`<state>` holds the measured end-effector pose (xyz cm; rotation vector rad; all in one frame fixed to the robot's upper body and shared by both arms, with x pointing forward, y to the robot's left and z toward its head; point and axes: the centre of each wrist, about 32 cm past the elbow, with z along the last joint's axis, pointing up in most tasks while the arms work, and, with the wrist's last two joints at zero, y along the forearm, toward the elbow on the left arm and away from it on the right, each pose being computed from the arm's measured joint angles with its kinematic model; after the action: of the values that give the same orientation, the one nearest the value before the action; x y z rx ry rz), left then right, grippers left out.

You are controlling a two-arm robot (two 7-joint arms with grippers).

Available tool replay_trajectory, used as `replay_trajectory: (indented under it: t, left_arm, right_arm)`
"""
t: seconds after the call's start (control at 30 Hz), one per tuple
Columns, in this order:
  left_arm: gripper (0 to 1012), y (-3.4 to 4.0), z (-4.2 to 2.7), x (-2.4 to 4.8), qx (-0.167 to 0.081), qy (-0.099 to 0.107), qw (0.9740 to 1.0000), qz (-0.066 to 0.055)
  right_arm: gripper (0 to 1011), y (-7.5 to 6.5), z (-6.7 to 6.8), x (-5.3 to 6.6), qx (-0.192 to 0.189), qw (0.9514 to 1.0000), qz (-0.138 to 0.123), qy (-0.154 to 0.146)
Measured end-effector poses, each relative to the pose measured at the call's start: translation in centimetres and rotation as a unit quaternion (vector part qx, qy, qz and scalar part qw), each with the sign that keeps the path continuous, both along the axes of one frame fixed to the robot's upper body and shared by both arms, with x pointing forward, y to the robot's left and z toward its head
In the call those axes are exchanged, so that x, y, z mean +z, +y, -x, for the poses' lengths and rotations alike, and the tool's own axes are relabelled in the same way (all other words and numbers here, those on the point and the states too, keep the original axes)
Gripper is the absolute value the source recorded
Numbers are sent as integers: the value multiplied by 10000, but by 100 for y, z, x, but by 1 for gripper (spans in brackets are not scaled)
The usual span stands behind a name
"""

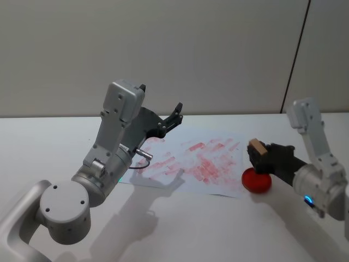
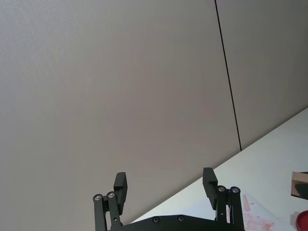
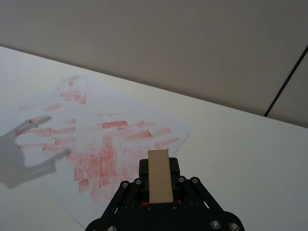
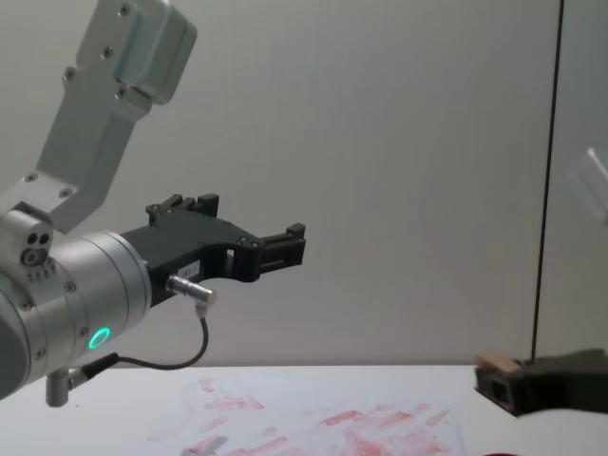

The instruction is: Use the one hand to pick up the stamp and affix it onto the A4 paper.

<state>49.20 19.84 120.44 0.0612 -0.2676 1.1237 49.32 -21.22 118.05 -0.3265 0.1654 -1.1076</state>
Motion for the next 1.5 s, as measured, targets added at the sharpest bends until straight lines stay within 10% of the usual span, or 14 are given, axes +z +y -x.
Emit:
replay_trajectory:
  t: [0.97, 1.5]
  left_arm:
    - [1001, 0, 0, 0, 0, 0, 10000, 0]
    - [1001, 0, 0, 0, 0, 0, 10000, 0]
  right_arm:
    - [221, -101, 64, -272, 43, 9982, 428, 416]
    - [682, -80, 45, -325, 74, 9978, 487, 447]
